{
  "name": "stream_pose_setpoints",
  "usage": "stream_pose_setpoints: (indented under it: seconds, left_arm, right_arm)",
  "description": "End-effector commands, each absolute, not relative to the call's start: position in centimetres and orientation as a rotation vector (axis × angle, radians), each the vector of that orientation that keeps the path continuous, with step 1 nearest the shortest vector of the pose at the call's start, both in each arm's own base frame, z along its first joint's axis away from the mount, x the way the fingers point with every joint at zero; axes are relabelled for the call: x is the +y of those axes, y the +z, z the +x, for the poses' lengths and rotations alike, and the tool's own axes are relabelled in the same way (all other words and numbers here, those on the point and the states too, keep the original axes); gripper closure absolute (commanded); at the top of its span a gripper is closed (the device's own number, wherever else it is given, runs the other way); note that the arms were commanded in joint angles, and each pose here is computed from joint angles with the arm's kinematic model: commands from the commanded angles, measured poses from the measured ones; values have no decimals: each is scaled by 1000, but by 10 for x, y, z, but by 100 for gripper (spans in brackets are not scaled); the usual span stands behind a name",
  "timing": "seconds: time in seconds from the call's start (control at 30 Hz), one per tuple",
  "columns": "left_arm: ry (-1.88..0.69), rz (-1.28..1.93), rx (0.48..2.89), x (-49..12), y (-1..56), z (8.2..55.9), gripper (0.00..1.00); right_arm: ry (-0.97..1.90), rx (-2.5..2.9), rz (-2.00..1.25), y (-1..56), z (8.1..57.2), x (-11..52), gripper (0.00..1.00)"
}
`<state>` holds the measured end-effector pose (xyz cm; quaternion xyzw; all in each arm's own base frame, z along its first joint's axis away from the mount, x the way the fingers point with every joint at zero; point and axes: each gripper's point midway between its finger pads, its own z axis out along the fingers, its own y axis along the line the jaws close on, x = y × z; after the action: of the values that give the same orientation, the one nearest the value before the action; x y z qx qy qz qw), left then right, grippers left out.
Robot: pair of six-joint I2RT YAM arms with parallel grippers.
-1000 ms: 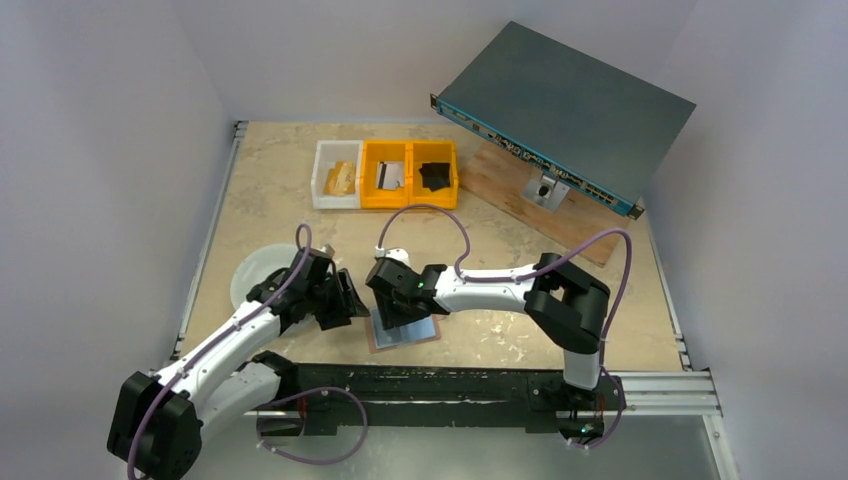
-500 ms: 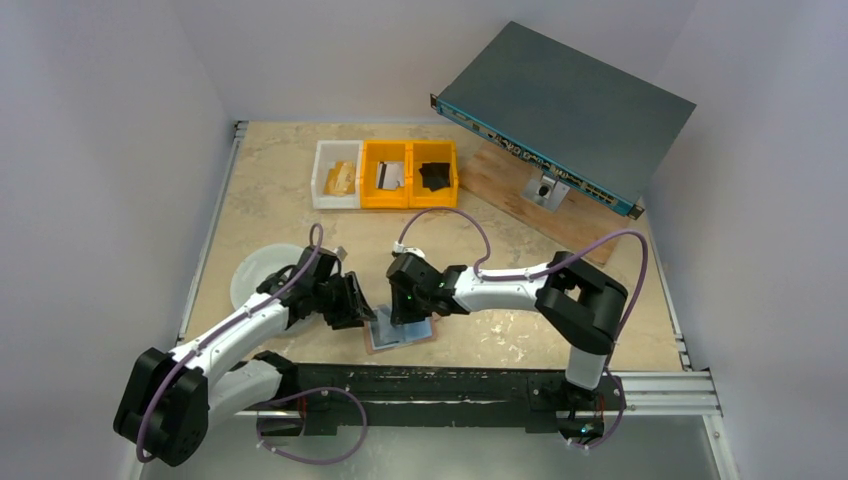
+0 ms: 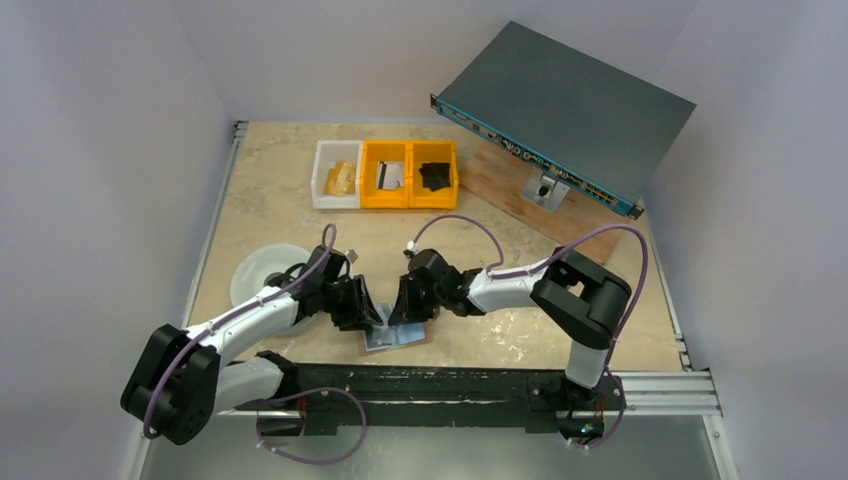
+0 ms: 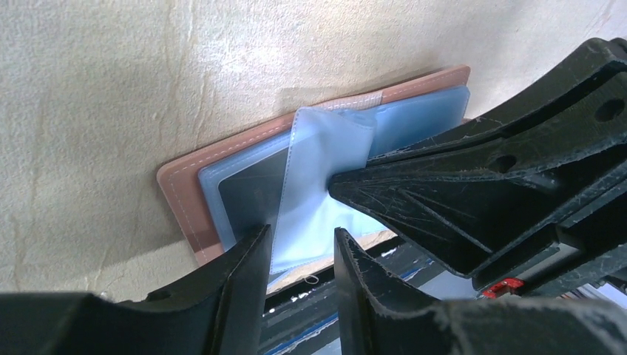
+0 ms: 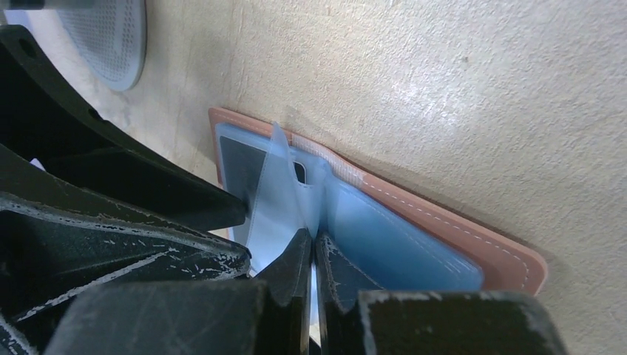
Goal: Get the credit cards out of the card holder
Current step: Remove the credit card from the card holder.
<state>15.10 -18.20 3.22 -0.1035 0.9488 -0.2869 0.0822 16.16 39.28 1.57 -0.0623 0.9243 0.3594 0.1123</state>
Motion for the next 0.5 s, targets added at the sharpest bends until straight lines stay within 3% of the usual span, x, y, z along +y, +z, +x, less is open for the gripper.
stream_pose_setpoints:
  seconds: [0.0, 0.47]
  left_arm:
    - [-853, -256, 2799, -185, 34, 161, 64]
    - [-829, -240, 2849, -191, 16, 159, 65]
  right_arm:
    - [973, 2859, -147, -27, 139, 364, 99]
    - [1062, 2877, -68, -35, 139, 356, 100]
